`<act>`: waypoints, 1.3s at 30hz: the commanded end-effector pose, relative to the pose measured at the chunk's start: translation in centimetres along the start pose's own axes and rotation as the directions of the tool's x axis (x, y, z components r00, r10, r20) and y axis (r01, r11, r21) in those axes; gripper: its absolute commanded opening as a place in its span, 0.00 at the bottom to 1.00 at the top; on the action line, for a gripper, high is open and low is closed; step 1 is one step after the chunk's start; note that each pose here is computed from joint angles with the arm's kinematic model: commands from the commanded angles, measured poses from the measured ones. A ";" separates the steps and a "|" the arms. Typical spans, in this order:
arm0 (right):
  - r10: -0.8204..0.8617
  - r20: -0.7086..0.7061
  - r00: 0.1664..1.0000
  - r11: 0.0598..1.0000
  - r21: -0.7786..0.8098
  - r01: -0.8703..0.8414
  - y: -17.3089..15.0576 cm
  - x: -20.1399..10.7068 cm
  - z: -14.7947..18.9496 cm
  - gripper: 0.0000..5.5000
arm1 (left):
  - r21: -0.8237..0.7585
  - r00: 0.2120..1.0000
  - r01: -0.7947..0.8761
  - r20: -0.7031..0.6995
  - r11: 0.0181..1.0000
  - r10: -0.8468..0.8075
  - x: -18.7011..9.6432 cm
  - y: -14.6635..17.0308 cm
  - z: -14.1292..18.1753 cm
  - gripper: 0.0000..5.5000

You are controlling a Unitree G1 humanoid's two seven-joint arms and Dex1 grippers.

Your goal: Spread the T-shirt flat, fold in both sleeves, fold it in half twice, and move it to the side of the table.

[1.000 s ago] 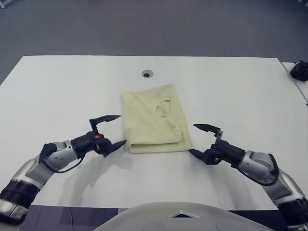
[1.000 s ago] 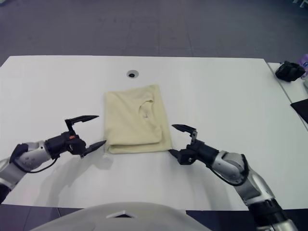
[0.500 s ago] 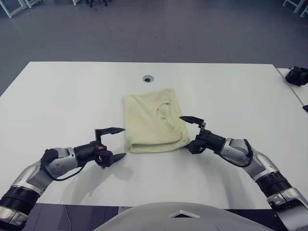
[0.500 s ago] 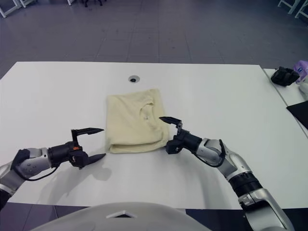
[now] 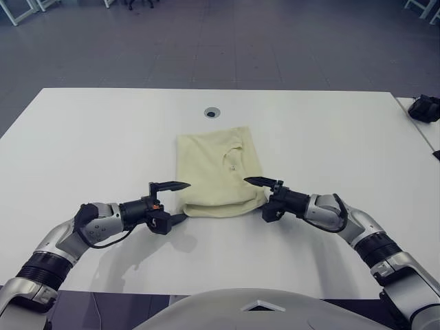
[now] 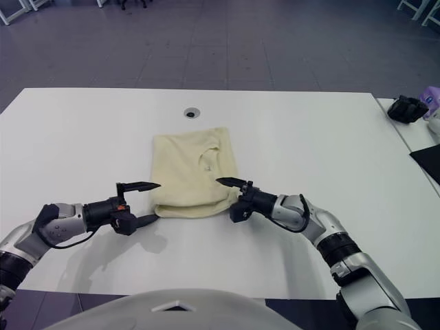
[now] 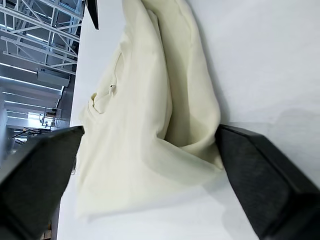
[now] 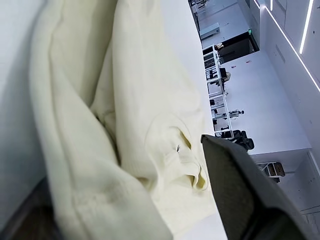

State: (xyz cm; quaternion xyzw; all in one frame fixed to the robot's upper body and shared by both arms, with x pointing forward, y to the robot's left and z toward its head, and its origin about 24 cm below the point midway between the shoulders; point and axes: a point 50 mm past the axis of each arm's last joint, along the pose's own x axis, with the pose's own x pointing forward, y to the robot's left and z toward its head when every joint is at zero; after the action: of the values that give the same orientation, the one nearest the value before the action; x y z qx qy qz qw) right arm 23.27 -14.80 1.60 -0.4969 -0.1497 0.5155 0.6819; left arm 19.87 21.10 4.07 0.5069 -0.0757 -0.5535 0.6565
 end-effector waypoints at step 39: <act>0.220 -0.013 0.975 0.926 0.316 -0.205 -0.2 -0.4 1.0 0.00 | -0.223 0.895 0.371 -0.172 0.901 -0.412 -1.4 -1.2 -1.5 0.00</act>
State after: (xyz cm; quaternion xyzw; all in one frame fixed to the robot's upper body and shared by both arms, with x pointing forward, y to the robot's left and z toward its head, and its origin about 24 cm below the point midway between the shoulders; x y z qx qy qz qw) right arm 22.51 -13.94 2.43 -0.4030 -0.0178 0.5931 0.6968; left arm 20.59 21.68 4.72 0.4977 0.0623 -0.6099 0.6136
